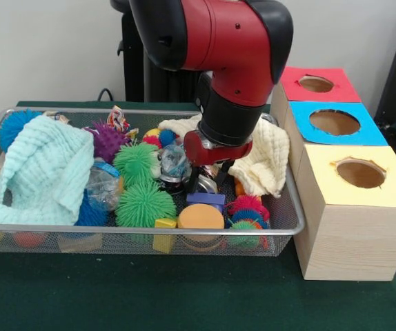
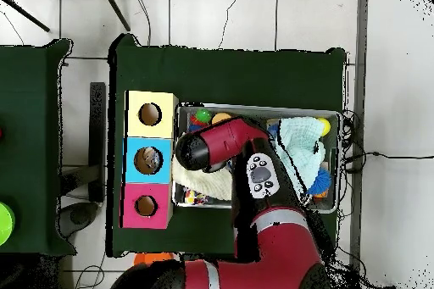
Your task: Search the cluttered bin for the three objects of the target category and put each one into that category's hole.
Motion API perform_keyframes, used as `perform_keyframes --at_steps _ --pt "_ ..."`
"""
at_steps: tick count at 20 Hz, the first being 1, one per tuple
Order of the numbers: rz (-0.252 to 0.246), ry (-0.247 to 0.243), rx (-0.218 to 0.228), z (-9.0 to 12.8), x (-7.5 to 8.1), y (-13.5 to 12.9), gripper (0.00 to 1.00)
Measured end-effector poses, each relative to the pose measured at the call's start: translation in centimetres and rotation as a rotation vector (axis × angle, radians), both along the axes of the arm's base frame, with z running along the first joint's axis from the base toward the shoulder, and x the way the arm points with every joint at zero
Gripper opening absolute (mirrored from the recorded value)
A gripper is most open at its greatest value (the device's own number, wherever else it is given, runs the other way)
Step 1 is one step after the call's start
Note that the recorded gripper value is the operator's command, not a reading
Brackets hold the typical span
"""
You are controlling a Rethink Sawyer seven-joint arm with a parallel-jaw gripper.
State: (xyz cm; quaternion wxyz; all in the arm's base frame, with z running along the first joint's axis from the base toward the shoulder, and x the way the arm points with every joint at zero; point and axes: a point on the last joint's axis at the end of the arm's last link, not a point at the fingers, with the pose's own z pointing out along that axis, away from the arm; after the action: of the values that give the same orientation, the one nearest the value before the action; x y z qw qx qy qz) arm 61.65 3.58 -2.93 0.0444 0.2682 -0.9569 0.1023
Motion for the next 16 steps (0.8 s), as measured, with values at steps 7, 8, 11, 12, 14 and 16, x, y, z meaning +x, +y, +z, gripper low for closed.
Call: perform_keyframes --at_steps 7,8,11,12,14,16 --pt "0.013 0.001 -0.021 0.6 -0.2 0.3 1.00" --pt "0.013 0.003 -0.024 0.7 -0.2 0.3 1.00" --pt "0.011 0.010 -0.033 1.2 -0.2 0.3 1.00" --pt "0.009 0.014 -0.036 1.4 -0.2 0.2 1.00" --pt "0.003 0.025 -0.044 1.6 -0.3 0.1 1.00" --pt "-0.003 0.036 -0.048 1.9 -0.4 0.0 1.00"
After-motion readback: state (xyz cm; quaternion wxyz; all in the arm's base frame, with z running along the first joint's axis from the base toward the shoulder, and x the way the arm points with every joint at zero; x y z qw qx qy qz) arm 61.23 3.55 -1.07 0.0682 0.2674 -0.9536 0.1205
